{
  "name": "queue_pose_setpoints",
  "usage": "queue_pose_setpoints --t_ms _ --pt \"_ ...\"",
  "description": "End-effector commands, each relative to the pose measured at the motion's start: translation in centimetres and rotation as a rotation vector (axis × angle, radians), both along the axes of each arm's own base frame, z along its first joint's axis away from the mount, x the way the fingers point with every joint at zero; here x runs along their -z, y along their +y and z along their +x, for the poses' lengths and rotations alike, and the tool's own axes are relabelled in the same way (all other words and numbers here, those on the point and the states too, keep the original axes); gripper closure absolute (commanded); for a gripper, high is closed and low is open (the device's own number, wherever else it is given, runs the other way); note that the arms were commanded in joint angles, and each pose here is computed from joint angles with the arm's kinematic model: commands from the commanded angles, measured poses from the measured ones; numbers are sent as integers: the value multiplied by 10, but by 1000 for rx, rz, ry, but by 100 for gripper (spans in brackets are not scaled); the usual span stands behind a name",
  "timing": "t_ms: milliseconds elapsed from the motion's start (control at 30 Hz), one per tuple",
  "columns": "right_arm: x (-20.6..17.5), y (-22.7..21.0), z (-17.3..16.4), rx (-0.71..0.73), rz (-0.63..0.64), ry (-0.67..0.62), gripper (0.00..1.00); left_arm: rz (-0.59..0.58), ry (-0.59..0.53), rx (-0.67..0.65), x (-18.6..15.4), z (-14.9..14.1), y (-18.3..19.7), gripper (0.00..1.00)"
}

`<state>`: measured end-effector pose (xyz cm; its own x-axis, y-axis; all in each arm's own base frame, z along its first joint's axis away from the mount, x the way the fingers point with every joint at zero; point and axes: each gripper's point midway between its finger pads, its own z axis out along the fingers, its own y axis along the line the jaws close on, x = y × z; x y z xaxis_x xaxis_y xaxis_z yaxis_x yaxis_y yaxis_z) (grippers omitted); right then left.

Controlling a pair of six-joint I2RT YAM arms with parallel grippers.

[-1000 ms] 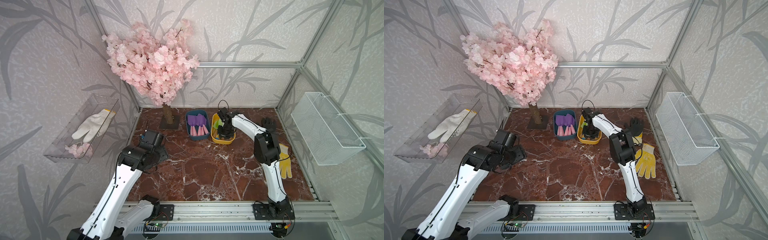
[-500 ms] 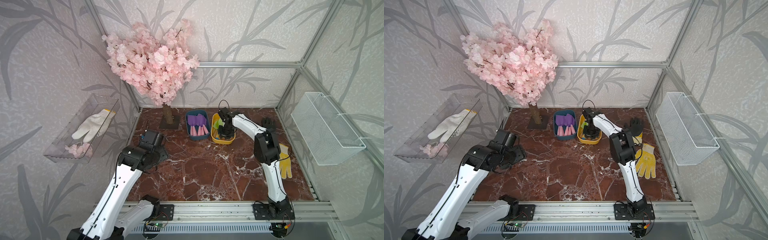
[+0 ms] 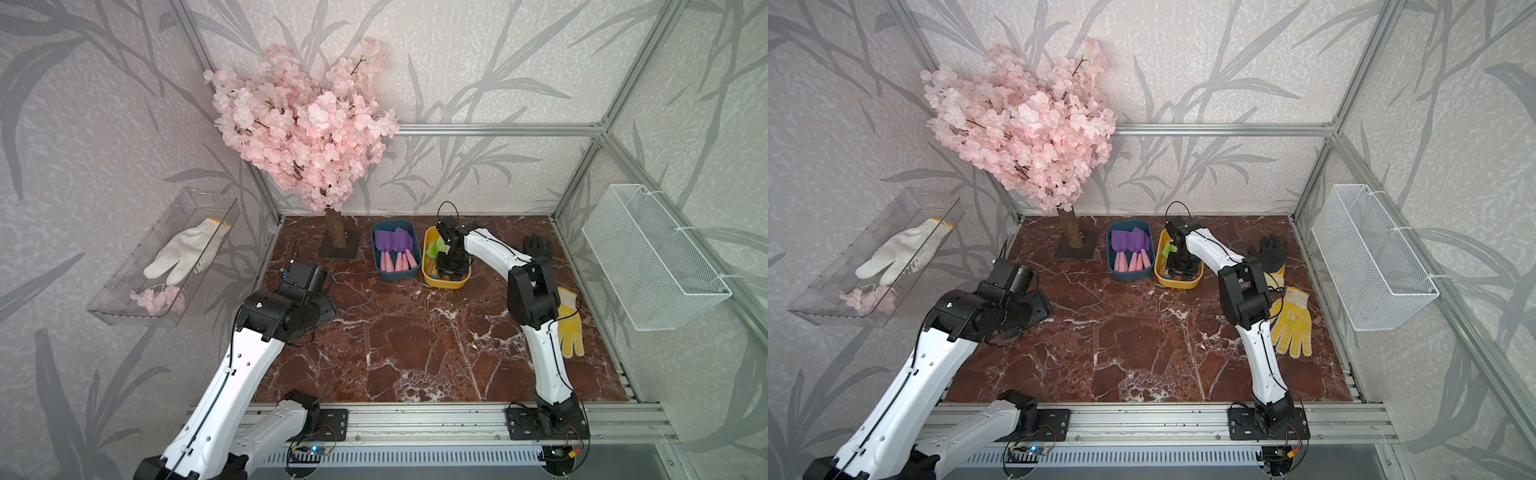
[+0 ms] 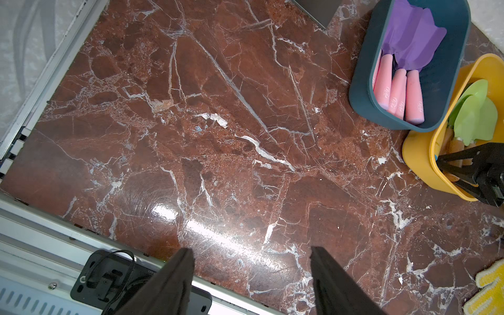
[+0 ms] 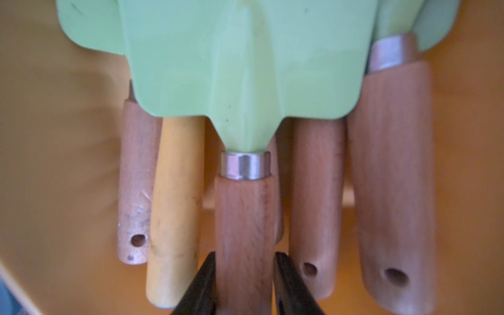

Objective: Sort the small shovels by color and place them into the storage box
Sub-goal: Place the shovel in the storage box.

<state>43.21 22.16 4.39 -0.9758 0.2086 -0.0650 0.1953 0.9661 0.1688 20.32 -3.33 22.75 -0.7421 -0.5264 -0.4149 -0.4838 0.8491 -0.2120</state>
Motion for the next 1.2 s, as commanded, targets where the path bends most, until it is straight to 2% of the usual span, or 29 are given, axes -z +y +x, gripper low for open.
queue_pose_setpoints --t_ms 0,133,333,667,800,1000,1100,1167 --pt "1 -6 -1 0 -20 13 61 10 13 -4 2 -2 2 29" --pt "-2 -6 -1 0 -18 9 56 15 14 -5 2 -3 3 29" --pt "-18 -5 3 -34 -10 -31 53 13 12 -3 1 -3 3 29" --pt "-99 -10 5 -63 5 -187 42 18 -2 14 -1 7 0 29" --pt "-135 -23 -2 -101 -11 -342 38 21 -43 71 -3 25 -8 29" --pt "-170 -66 -24 -205 -140 -703 31 78 -128 164 -9 67 -18 25" --pt "-179 -94 -41 -244 -227 -871 26 155 -223 166 -19 87 -11 20" --pt "-185 -110 -51 -286 -289 -960 23 205 -337 167 -32 99 -6 19"
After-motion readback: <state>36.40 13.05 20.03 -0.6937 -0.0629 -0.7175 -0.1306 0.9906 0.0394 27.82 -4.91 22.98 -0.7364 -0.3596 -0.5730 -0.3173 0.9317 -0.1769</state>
